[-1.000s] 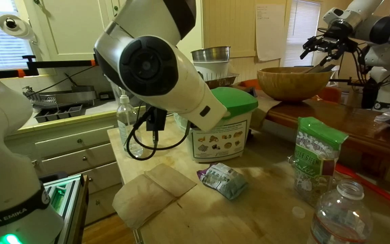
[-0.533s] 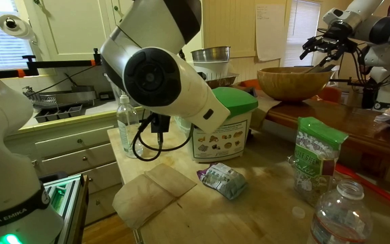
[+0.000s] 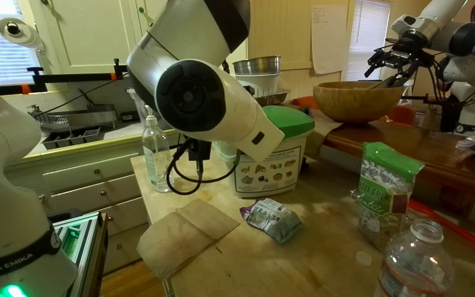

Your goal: Open the bin, take the blue object and then put it back, then close the bin

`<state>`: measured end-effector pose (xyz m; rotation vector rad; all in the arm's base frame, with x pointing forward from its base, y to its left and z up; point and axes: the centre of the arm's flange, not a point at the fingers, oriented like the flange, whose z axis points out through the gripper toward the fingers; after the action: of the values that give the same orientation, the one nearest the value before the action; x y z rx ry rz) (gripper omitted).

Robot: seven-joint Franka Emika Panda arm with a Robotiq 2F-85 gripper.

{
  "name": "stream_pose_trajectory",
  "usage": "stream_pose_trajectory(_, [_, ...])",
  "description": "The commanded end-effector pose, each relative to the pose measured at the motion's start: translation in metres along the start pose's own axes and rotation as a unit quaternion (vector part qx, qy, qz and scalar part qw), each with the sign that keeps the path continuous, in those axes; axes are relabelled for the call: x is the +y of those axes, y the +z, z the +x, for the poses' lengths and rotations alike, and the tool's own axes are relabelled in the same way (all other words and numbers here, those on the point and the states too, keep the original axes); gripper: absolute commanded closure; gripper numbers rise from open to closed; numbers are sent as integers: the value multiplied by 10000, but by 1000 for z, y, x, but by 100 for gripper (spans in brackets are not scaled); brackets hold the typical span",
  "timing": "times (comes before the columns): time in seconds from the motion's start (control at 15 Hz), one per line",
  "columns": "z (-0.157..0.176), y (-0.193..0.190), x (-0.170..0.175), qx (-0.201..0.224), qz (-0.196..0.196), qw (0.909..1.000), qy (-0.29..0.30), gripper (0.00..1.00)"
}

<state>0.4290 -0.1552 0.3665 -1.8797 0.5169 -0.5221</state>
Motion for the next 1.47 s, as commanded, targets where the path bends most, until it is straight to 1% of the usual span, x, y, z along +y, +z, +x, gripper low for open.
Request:
stream_pose_trajectory(0.0, [9, 0, -13, 18, 195, 9997, -148, 0])
stream_pose_trajectory(0.47, [21, -2, -59, -65, 178, 9984, -540, 0])
stream_pose_trajectory(0.67, [26, 1, -85, -168, 150, 9962, -844, 0])
stream_pose_trajectory(1.07, [38, 19, -133, -390, 191, 9884, -1455, 0])
stream_pose_trajectory(1.4, [42, 44, -167, -739, 270, 9797, -1845, 0])
